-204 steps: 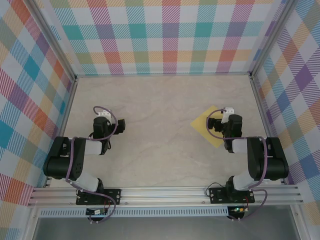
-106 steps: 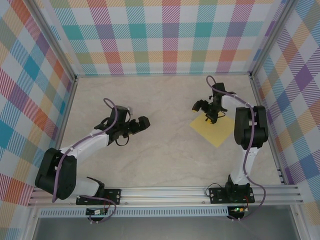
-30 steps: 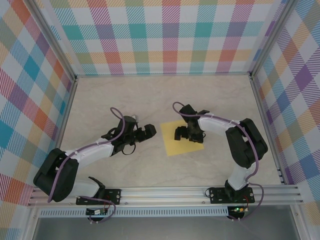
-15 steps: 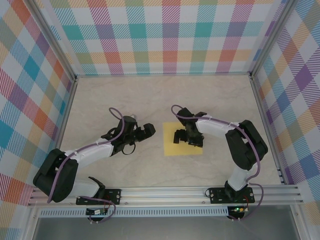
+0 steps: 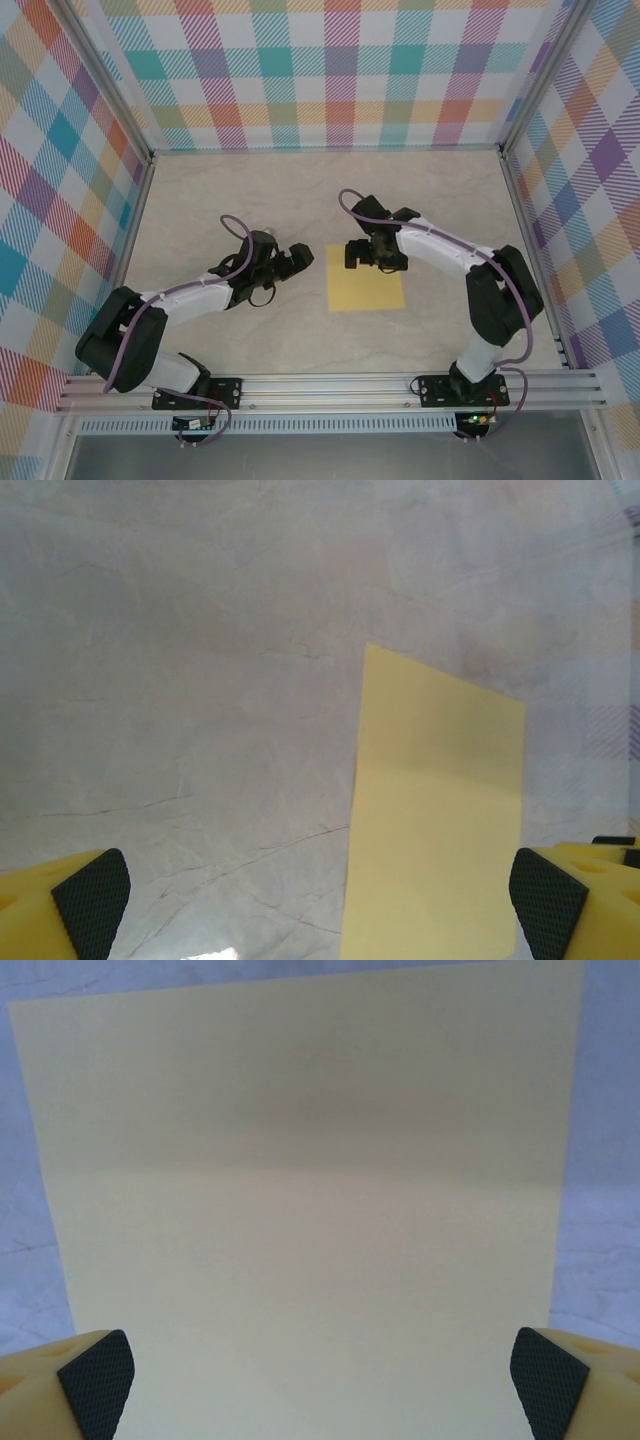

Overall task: Fold a paper plane with a square sheet of paper (pick it up from the middle)
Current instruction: Move the square sheet of paper to the center of the table, then fold the square sheet of paper in half at the center of the table.

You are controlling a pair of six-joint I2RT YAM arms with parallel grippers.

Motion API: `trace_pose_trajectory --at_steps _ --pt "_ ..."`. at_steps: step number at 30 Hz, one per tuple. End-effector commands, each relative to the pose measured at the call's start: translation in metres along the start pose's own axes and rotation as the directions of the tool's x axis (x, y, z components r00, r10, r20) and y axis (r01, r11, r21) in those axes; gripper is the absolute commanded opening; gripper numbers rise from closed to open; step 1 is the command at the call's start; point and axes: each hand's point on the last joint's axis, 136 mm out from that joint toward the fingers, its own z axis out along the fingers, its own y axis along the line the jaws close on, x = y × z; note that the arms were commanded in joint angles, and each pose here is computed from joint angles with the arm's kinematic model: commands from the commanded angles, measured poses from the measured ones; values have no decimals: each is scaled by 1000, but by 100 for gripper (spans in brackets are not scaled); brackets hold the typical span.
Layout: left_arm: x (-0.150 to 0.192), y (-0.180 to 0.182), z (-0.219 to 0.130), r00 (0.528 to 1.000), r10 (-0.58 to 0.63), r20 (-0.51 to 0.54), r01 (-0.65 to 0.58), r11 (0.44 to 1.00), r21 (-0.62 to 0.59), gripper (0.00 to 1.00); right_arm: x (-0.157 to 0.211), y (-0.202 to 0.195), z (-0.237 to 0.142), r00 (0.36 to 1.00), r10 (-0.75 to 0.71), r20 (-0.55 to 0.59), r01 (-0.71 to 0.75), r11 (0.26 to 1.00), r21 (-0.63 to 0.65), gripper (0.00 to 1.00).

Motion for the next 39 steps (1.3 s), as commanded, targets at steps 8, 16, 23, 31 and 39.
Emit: trace_pose_trajectory --at_steps 8,16,23,31,39 --pt "1 -13 3 999 1 -53 0 1000 21 100 -1 11 34 989 46 -139 -39 998 50 100" --pt "7 -7 9 997 4 -83 -4 1000 3 100 0 8 49 981 65 -183 -45 993 112 98" --pt "8 -10 11 996 8 -91 -7 1000 19 100 4 9 57 977 48 -209 -27 995 100 99" --pt "11 -10 11 994 14 -106 -12 1000 22 100 27 3 81 957 51 -285 -19 993 113 100" --pt "11 -9 7 995 17 -101 -15 1000 19 100 44 -3 94 944 56 -324 -18 993 118 100"
